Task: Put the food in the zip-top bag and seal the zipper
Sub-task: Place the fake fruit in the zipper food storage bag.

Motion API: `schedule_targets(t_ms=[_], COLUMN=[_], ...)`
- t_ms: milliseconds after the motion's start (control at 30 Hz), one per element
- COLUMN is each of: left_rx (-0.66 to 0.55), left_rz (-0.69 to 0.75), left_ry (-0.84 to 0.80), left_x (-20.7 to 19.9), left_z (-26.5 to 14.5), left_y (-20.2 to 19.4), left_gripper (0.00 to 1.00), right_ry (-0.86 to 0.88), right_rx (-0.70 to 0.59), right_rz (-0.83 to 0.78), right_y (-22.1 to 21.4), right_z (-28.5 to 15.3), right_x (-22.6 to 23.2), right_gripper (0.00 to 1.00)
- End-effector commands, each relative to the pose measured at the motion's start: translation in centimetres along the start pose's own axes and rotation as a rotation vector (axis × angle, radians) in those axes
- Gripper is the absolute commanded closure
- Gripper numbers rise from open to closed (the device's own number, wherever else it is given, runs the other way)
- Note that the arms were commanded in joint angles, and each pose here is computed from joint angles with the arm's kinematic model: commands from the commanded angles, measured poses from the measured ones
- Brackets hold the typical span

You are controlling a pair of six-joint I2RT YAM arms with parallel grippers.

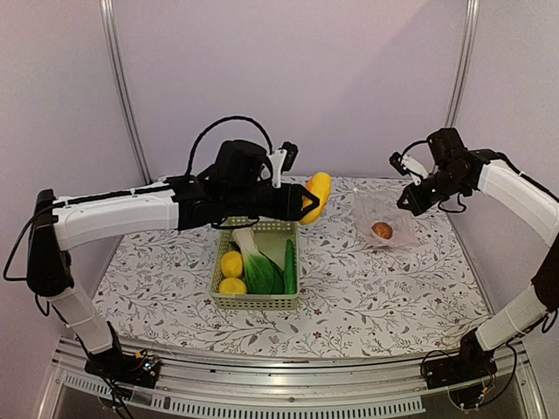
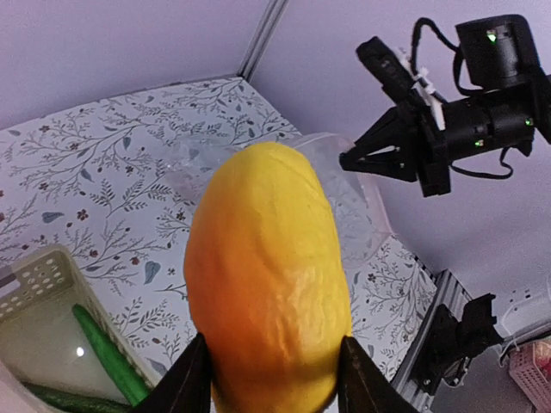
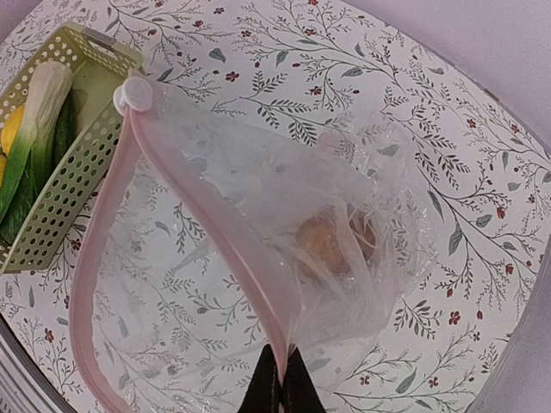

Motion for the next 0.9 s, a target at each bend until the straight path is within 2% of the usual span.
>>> schedule_targets(t_ms=[0, 233, 533, 867], left_rx=[-0.141, -0.305, -0.338, -0.332], left_rz=[0.139, 0.227, 0.299, 0.320], left_ry=[-0.304, -0.436, -0.418, -0.218], left_x=[-6.4, -9.5, -9.6, -6.8], left_z=[-0.4, 2.0, 6.6, 9.7], left_y=[0.2, 1.2, 0.5, -1.1], left_gripper=[0.67, 0.69, 0.68, 0.33], right_ry=[0.044, 0.151, 0.245, 0.341], right_rx=[-0.014, -0.054, -0.096, -0.126], right_rz=[-0.013, 0.000, 0.011, 0.025], right_y=[0.9, 2.2, 3.0, 3.4], right_z=[0.7, -0.8, -3.2, -3.9], right_x=[0.8, 1.8, 2.9, 3.8], right_gripper=[1.00, 1.00, 1.00, 1.00])
Point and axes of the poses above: each gripper's point midway between its finger pads, its own z axis out along the fingers, its own x axis along the line the jaws close on, y = z × x, the point moved 8 cm from there along -z, back along the fingers, and after that the axes turned 10 degrees about -z, right-handed, at the moved point
